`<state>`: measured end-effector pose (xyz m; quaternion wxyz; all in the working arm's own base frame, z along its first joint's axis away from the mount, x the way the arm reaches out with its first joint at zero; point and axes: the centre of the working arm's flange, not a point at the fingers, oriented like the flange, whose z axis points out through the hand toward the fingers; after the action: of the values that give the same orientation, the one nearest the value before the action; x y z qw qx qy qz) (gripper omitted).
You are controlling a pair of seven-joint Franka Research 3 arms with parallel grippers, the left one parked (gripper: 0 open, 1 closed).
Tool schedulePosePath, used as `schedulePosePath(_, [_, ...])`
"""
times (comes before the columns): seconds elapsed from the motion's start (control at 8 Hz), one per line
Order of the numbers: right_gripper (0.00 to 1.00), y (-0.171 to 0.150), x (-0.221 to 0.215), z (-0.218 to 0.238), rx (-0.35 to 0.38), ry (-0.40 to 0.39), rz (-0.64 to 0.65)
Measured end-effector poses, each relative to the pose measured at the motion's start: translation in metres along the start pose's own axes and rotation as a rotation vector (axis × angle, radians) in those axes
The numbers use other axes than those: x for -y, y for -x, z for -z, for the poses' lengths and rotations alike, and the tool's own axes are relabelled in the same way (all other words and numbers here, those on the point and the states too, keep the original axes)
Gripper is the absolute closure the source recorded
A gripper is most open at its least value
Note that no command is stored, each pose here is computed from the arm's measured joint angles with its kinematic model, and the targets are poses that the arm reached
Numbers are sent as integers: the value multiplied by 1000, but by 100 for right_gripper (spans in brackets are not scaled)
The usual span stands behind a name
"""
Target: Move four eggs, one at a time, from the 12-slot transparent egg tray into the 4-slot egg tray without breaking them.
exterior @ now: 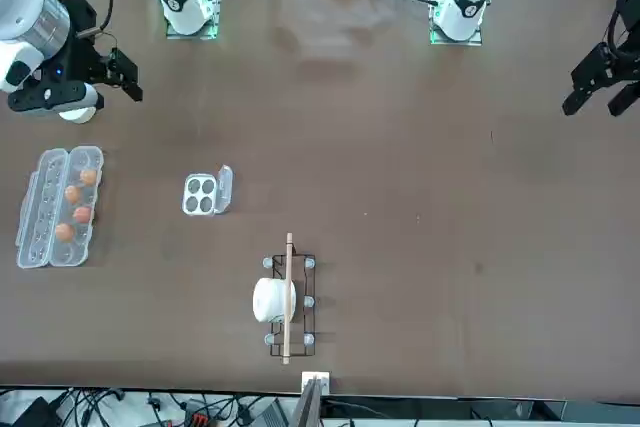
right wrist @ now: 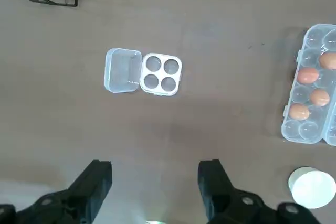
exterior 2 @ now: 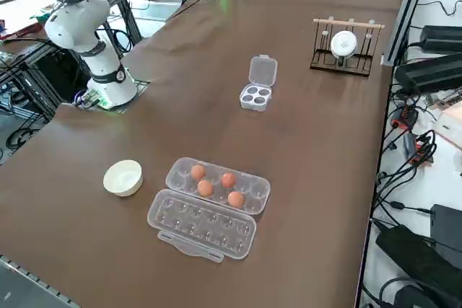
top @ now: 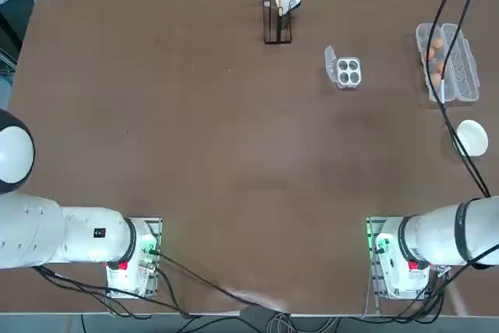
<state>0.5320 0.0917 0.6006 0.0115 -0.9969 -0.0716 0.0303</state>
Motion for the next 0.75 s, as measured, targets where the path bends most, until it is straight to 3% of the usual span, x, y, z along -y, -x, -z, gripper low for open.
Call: schedulePosePath(0.75, [0,1,1,0,5,0,1])
